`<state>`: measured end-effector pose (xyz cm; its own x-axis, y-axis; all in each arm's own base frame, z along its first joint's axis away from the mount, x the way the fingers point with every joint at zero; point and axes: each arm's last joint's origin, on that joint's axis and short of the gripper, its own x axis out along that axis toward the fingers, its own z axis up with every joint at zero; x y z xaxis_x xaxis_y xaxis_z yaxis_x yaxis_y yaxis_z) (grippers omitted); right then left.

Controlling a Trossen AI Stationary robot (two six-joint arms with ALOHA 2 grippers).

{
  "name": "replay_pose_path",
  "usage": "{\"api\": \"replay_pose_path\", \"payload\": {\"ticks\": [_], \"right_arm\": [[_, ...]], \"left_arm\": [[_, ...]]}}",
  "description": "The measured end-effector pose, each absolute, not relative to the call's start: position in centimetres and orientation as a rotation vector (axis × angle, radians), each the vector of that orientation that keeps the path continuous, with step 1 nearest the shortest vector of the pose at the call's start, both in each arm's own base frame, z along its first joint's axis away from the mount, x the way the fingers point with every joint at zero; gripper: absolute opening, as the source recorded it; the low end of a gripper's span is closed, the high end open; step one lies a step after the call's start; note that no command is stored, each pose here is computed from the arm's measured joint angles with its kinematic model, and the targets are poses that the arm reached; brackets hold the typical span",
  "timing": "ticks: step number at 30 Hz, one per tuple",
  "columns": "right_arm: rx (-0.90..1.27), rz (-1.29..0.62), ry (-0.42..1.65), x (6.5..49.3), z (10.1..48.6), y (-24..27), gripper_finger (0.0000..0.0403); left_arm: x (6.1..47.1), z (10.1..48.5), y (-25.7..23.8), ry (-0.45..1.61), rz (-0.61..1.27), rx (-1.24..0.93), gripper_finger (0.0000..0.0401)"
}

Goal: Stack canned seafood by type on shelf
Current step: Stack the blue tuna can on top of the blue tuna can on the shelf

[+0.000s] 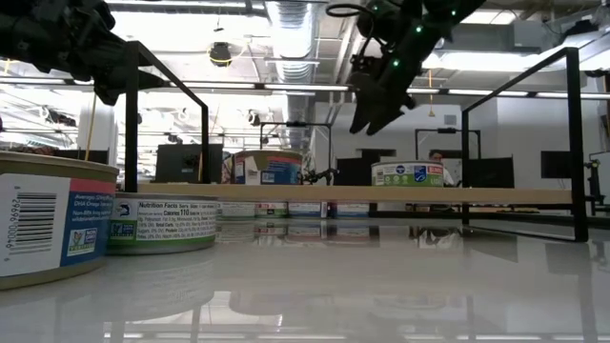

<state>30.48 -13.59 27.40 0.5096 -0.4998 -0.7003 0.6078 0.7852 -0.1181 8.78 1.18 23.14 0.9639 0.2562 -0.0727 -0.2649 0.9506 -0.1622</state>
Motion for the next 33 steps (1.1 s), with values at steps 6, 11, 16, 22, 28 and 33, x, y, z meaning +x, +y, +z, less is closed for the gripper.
{"api": "replay_pose_path", "payload": {"ticks": [6, 11, 16, 22, 28, 33], "right_arm": [[0.218, -0.659, 0.678, 29.8, 28.0, -16.5, 0.0304], [0.303, -0.674, 0.597, 29.6, 28.1, -18.1, 0.0304], [0.427, -0.662, 0.619, 29.9, 25.9, -20.1, 0.0304], [0.561, -0.724, 0.692, 30.2, 22.7, -22.9, 0.0303], [0.625, -0.775, 0.718, 30.6, 21.8, -24.7, 0.0301], [0.648, -0.791, 0.817, 30.7, 20.9, -25.0, 0.0301]], "left_arm": [[8.8, 23.1, 1.2, 0.052, 0.268, -0.172, 0.0228], [8.8, 23.1, 1.2, 0.056, 0.269, -0.175, 0.0228], [8.8, 23.1, 1.2, 0.056, 0.27, -0.175, 0.0228], [8.8, 23.1, 1.2, 0.055, 0.271, -0.171, 0.0228], [8.8, 23.1, 1.2, 0.055, 0.285, -0.159, 0.0228], [8.8, 23.1, 1.2, 0.058, 0.286, -0.159, 0.0228]]}}
